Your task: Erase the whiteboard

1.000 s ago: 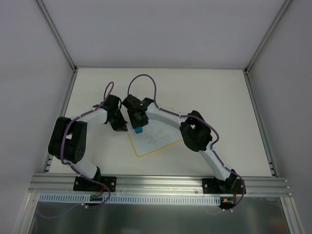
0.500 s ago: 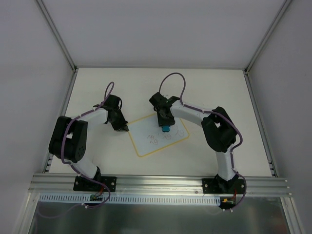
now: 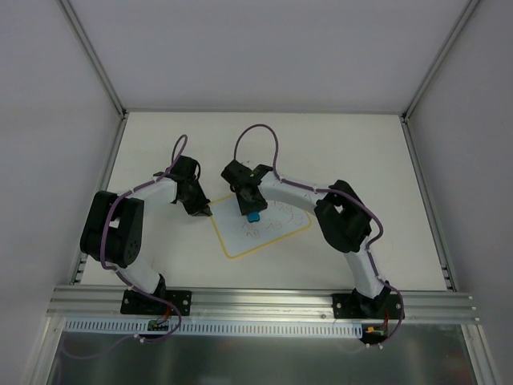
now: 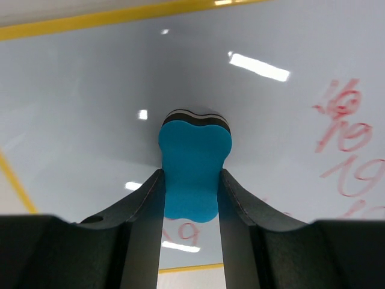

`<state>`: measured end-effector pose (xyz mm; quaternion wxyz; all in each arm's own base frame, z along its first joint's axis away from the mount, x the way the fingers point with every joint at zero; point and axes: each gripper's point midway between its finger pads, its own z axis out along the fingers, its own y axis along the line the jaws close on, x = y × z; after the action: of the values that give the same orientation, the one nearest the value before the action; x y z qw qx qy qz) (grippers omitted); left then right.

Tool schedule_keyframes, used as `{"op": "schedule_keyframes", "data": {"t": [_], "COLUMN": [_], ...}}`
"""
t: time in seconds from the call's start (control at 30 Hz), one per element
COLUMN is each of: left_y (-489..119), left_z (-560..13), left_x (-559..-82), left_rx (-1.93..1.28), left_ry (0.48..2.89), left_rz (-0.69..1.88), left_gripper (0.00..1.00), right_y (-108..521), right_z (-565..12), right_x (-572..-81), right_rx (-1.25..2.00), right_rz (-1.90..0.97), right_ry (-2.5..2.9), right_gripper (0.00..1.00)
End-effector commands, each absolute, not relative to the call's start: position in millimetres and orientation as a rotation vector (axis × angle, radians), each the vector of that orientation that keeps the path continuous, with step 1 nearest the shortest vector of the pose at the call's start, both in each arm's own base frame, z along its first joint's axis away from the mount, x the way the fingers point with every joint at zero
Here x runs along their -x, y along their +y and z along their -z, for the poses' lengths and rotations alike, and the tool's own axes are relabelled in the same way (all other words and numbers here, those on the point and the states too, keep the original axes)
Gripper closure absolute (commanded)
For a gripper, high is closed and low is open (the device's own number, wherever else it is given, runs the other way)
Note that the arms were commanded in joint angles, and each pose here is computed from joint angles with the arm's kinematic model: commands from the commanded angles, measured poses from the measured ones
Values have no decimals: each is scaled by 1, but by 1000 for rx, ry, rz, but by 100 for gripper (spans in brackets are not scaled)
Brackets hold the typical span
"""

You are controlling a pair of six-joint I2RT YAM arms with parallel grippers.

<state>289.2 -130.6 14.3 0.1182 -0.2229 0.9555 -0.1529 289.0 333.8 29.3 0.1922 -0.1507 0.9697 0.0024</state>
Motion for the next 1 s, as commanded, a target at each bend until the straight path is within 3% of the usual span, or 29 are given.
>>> {"op": "schedule_keyframes", "data": {"t": [0.0,0.33,0.47,0.73,0.97], "left_y": [-120,-119,-119,-118,-118], "left_z": [8,8,10,12,10], "left_x": [-263,-264,-262,-260,-260], "left_rx": [697,708,713,716,714], "left_ry": [2903,2899,2903,2911,2904], "left_rz": [327,324,319,310,310], "left_gripper": [100,100,100,100,100], "right_y": [368,382,349,214,175], "right_z": [-9,-5,-2,18,16], "right_x": [-253,-233,-240,-257,-254], "right_rx": [566,706,624,275,206], "right_rz": [-98,-83,5,242,314], "right_ry": [2810,2803,2825,2904,2890], "right_gripper": [100,100,100,100,100]}}
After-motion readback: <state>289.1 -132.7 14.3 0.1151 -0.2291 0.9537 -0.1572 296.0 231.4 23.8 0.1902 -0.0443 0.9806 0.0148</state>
